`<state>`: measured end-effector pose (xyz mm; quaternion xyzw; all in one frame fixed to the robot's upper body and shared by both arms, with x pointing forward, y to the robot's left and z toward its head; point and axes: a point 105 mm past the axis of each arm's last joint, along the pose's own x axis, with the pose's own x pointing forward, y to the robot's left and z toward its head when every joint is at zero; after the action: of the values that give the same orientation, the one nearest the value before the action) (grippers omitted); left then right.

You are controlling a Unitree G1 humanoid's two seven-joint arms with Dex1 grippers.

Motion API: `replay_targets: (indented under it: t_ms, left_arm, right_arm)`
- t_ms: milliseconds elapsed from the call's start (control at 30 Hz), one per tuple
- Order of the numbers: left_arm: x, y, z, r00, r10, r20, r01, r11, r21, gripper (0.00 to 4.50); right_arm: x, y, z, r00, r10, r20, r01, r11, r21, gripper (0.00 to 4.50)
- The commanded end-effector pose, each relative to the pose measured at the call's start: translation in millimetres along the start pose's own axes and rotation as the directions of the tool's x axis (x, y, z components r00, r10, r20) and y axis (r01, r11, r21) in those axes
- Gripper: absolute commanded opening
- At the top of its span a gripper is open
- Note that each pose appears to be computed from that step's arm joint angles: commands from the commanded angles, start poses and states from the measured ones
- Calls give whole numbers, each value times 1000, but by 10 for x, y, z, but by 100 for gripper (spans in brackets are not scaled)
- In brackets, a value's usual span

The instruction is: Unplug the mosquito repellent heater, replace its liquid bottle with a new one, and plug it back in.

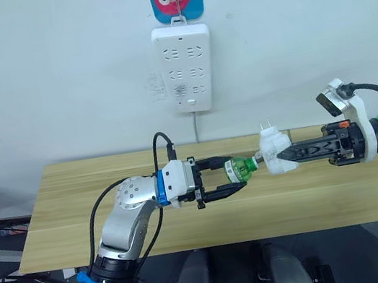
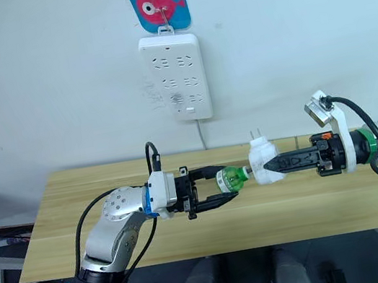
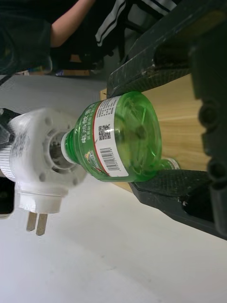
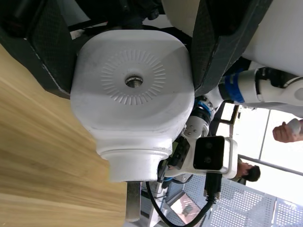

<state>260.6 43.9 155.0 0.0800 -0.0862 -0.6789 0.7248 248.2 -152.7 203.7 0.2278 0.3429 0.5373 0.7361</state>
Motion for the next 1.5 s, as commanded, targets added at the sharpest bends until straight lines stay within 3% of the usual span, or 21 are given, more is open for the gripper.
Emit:
replay_targets:
  t_ms: [33,567,1033,1500]
  left_arm:
    - [68,-120,126,997,-68,41,66,997,50,222]
    - [76,65,152,999,6,52,-8,999,35,222]
    - [110,-135,147,996,-85,35,83,994,68,222]
    - [139,-27,141,999,-31,36,29,998,51,222]
  right_arm:
    - [-31,64,60,1000,20,22,-19,1000,-18,299]
    - [20,145,-70,998,47,-32,-48,998,-36,299]
    - [4,92,49,1000,25,18,-25,999,-33,299]
    - [61,146,-24,999,47,-23,-48,998,-47,299]
